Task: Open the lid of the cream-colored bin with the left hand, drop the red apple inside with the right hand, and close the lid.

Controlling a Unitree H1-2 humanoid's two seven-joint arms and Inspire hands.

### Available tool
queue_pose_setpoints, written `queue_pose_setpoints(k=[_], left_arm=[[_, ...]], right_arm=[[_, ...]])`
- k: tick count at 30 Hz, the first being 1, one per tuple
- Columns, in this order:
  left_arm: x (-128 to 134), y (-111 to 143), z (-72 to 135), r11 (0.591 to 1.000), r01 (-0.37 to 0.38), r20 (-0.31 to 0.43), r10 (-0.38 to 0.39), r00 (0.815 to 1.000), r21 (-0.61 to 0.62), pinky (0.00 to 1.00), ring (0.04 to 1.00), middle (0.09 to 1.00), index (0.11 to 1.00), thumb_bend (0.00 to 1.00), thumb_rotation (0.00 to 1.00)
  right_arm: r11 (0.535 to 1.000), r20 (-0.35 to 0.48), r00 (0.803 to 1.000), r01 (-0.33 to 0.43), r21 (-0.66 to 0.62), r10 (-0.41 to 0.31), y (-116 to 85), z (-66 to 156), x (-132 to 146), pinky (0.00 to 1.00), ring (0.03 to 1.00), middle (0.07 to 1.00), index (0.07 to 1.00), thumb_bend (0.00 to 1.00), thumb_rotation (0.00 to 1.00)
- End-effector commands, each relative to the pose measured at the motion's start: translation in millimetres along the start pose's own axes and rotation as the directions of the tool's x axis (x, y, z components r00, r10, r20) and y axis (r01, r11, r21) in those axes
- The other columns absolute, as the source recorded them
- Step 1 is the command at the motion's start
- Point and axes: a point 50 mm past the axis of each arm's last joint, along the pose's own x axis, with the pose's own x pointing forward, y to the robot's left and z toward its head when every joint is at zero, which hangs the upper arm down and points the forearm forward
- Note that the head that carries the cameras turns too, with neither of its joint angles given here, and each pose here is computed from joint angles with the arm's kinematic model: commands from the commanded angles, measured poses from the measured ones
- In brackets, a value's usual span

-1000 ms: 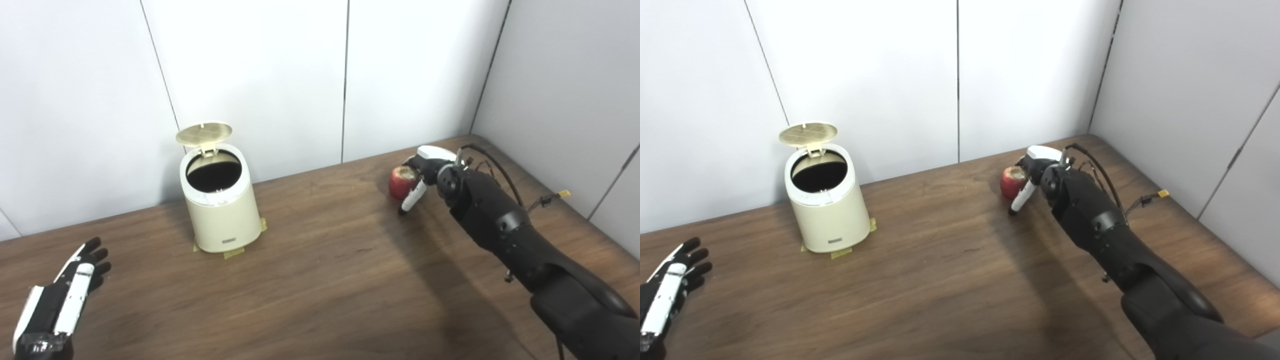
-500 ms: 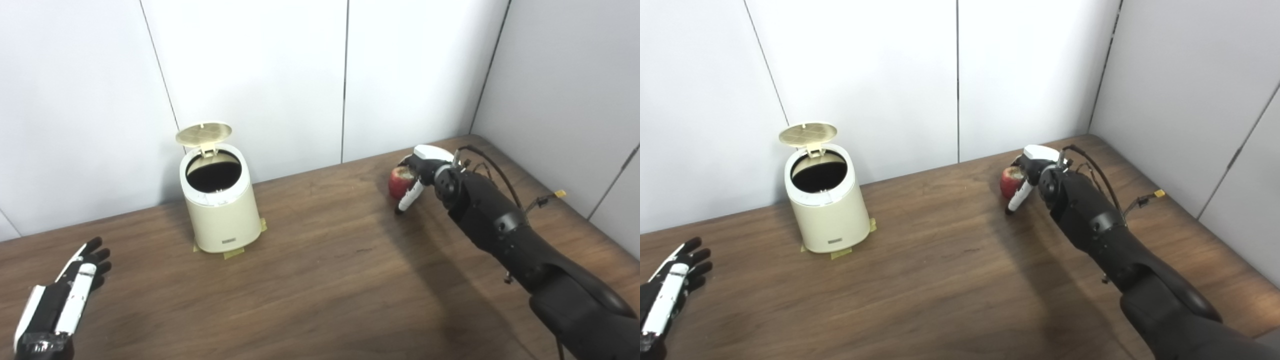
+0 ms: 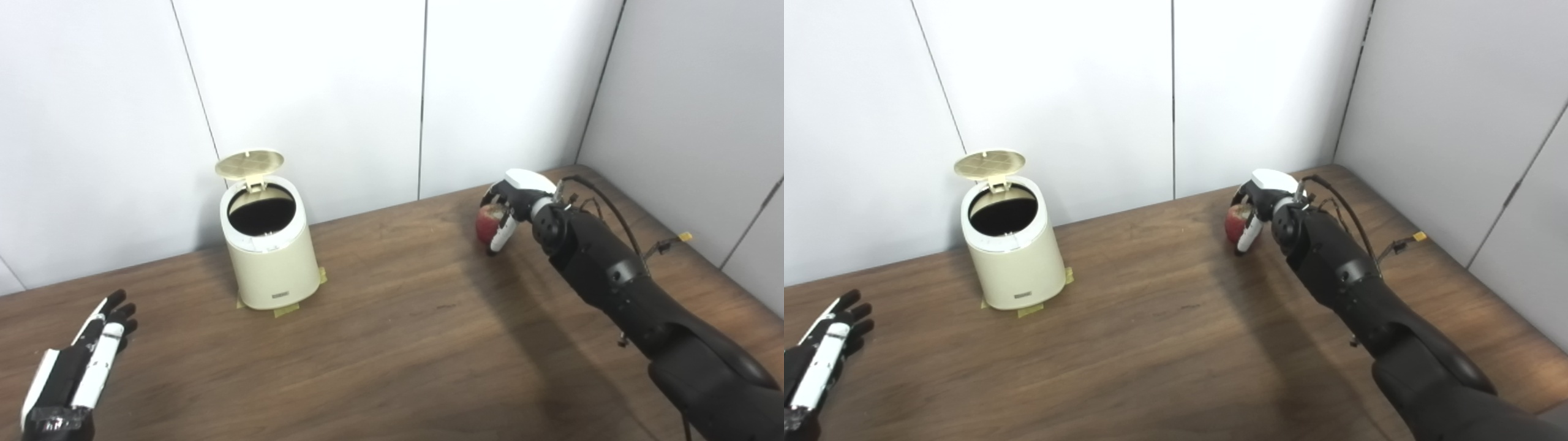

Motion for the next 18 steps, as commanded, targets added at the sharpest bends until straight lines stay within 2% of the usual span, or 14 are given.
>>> queue_pose_setpoints(k=[1, 3, 9, 12, 18], left_arm=[[6.0, 3.2, 15.7, 1.000, -0.004, 0.055, 0.002, 0.998, 0.026, 0.94, 0.916, 0.929, 0.957, 0.35, 0.91], [5.7, 2.9, 15.1, 0.999, 0.001, 0.052, -0.003, 0.999, 0.038, 0.93, 0.922, 0.931, 0.951, 0.36, 0.94], [6.0, 0.7, 12.8, 0.999, 0.009, 0.042, -0.011, 0.999, 0.047, 0.92, 0.934, 0.941, 0.958, 0.36, 0.99], [6.0, 0.3, 12.1, 0.999, 0.011, 0.041, -0.013, 0.999, 0.038, 0.93, 0.932, 0.941, 0.956, 0.36, 0.99], [5.7, 0.2, 12.2, 0.998, 0.011, 0.040, -0.013, 0.999, 0.054, 0.92, 0.929, 0.938, 0.952, 0.36, 1.00]], right_arm=[[0.993, 0.048, 0.992, 0.115, 0.012, -0.115, -27.7, 3.0, 1.6, 0.54, 0.497, 0.510, 0.510, 0.55, 0.00], [0.991, 0.066, 0.989, 0.135, 0.006, -0.135, -27.2, 1.6, 0.7, 0.50, 0.448, 0.508, 0.488, 0.53, 0.00], [0.988, 0.084, 0.985, 0.152, -0.004, -0.151, -26.0, -1.9, 0.6, 0.55, 0.483, 0.528, 0.452, 0.52, 0.00], [0.988, 0.085, 0.984, 0.155, -0.008, -0.154, -25.8, -1.4, 0.3, 0.51, 0.459, 0.521, 0.464, 0.52, 0.00], [0.986, 0.110, 0.980, 0.165, 0.005, -0.164, -28.6, 4.4, -3.5, 0.52, 0.452, 0.521, 0.466, 0.52, 0.00]])
